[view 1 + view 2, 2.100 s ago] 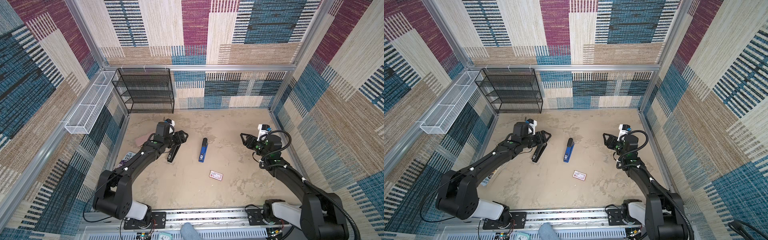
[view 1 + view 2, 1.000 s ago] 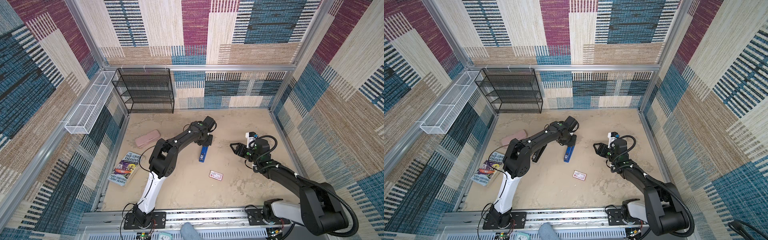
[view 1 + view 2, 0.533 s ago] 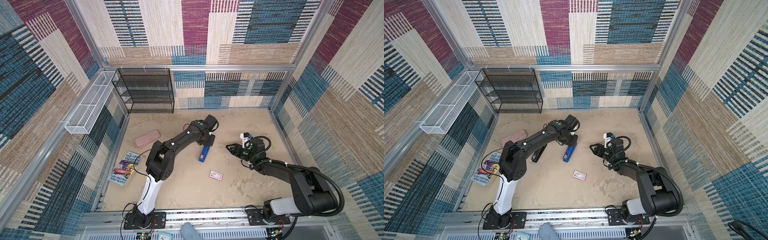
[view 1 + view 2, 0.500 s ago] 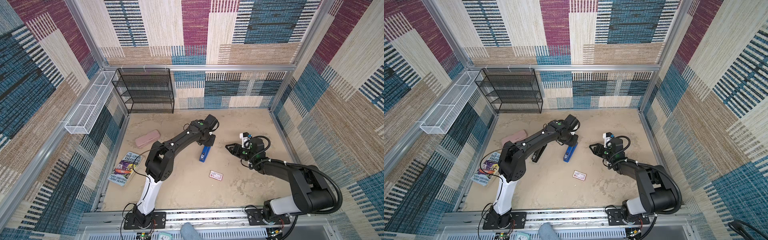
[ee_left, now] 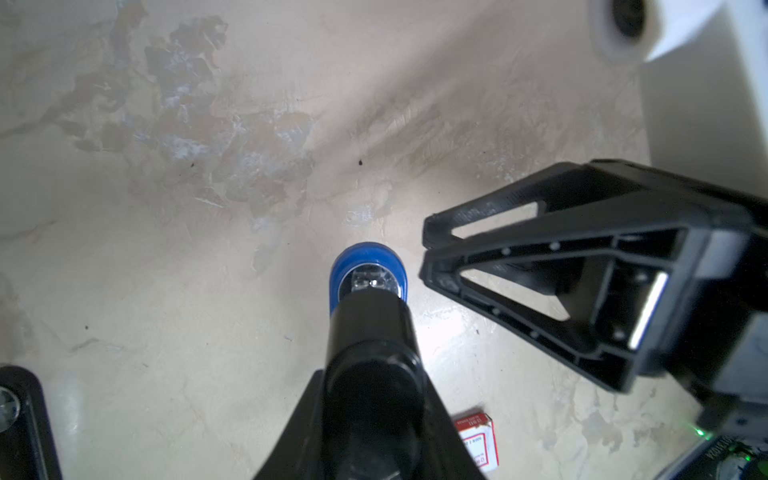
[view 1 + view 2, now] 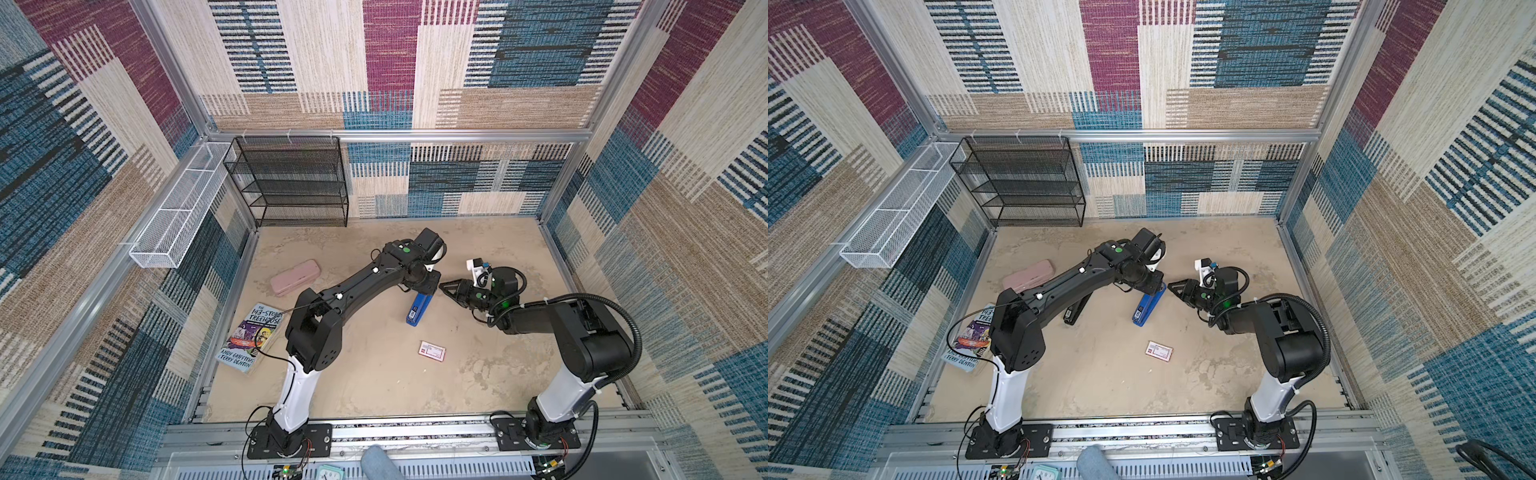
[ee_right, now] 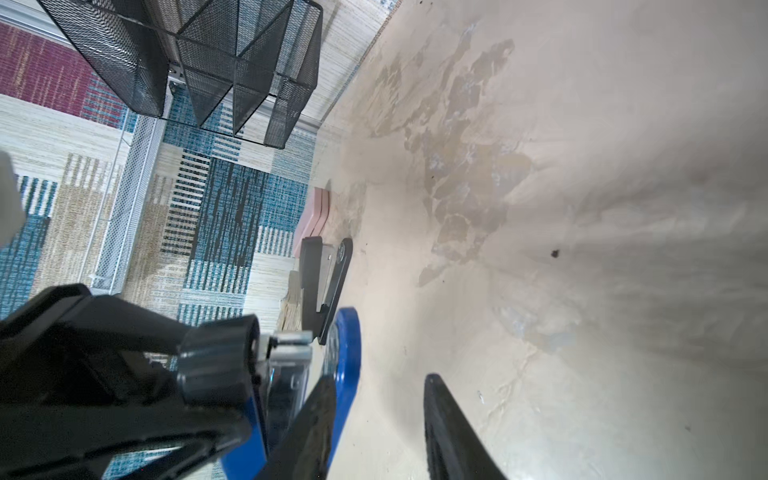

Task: Load the staples into the stapler
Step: 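Grip the blue stapler base with the left gripper while the right grasps its top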

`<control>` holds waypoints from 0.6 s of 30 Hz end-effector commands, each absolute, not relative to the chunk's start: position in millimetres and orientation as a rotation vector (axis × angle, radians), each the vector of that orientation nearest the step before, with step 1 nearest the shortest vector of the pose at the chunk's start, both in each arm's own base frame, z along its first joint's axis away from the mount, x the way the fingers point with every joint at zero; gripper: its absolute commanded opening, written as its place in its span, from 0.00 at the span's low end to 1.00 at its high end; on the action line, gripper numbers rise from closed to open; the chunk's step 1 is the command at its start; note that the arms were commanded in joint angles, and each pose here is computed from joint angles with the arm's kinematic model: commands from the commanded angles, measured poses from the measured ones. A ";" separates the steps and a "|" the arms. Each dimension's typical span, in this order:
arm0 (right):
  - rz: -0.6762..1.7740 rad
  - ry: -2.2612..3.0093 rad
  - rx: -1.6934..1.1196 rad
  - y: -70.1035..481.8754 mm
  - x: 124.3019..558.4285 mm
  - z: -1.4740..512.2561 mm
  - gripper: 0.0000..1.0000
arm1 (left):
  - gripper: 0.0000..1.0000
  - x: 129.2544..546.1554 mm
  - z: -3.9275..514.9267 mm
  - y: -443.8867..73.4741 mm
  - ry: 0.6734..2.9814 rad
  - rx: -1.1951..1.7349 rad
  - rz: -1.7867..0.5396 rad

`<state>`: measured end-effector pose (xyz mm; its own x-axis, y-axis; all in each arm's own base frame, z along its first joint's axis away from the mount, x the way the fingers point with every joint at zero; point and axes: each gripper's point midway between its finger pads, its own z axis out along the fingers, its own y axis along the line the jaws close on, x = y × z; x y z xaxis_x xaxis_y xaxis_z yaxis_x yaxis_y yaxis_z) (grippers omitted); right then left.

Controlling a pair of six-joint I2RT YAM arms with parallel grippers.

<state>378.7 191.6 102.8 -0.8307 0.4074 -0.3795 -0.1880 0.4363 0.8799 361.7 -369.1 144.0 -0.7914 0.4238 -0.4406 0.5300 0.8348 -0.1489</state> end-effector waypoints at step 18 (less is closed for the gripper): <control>1.541 2.097 0.138 207.6 381.3 110.3 0.30 | 0.00 355.6 158.8 -382.2 2.573 0.732 -0.440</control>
<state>381.0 203.0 101.8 -0.8545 0.3936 -0.3391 -0.1887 0.3731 0.9084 355.0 -374.9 148.7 -0.7821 0.4335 -0.4476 0.5448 0.8243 -0.1536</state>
